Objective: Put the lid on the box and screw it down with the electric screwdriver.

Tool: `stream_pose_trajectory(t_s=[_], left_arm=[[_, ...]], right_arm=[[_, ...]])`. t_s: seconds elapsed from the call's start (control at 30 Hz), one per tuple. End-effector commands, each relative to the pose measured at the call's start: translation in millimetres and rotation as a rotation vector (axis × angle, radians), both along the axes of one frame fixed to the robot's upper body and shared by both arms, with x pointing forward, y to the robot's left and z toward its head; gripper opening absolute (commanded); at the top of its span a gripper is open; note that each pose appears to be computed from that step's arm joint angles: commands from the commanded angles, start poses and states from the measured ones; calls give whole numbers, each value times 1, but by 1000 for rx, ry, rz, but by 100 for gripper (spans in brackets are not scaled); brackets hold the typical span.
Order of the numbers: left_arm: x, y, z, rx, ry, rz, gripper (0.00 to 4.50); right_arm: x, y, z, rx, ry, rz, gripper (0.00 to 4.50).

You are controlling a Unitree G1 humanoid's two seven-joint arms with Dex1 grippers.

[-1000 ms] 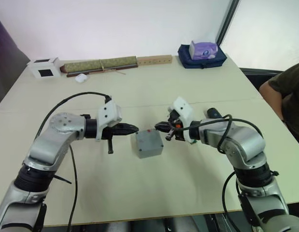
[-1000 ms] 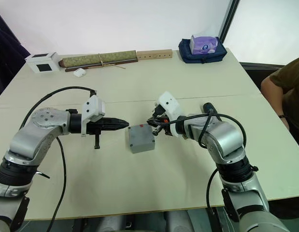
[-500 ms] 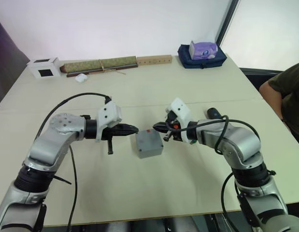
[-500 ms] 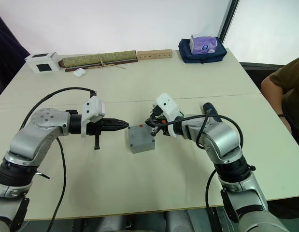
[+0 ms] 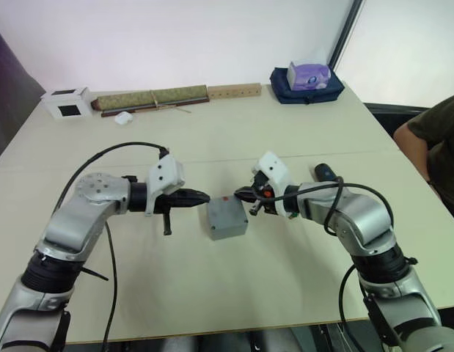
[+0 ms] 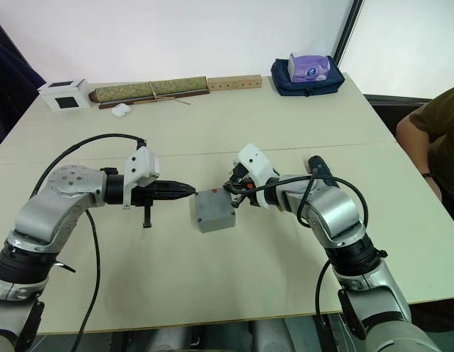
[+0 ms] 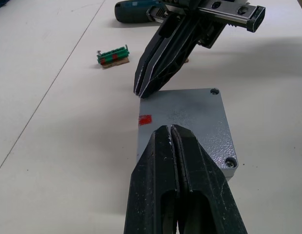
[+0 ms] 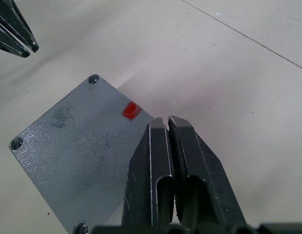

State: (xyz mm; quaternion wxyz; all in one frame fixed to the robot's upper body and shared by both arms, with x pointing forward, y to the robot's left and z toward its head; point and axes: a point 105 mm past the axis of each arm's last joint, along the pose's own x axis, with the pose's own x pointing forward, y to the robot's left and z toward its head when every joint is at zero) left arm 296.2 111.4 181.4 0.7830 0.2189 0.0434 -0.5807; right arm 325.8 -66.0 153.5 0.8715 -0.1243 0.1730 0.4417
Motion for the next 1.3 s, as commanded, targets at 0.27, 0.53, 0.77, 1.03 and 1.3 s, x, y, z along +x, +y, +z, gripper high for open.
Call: stream_pose_trajectory(t_s=[0.27,0.53,0.77,1.03,1.3], left_arm=[[-6,-5,8,0,-46,-28,0],[-9,-12,10,-20,-57,-50,0],[-14,-28,15,-65,-70,-111,0],[-11,-39,14,-98,-84,-130,0],[-12,-41,12,-111,-95,-108,0]], right_arm=[[-6,-2,0,0,0,27,166],[-5,-25,42,-4,-85,-6,439],[13,-135,72,-306,-53,-266,439],[20,-192,43,-480,254,-421,439],[23,-202,10,-533,433,-474,439]])
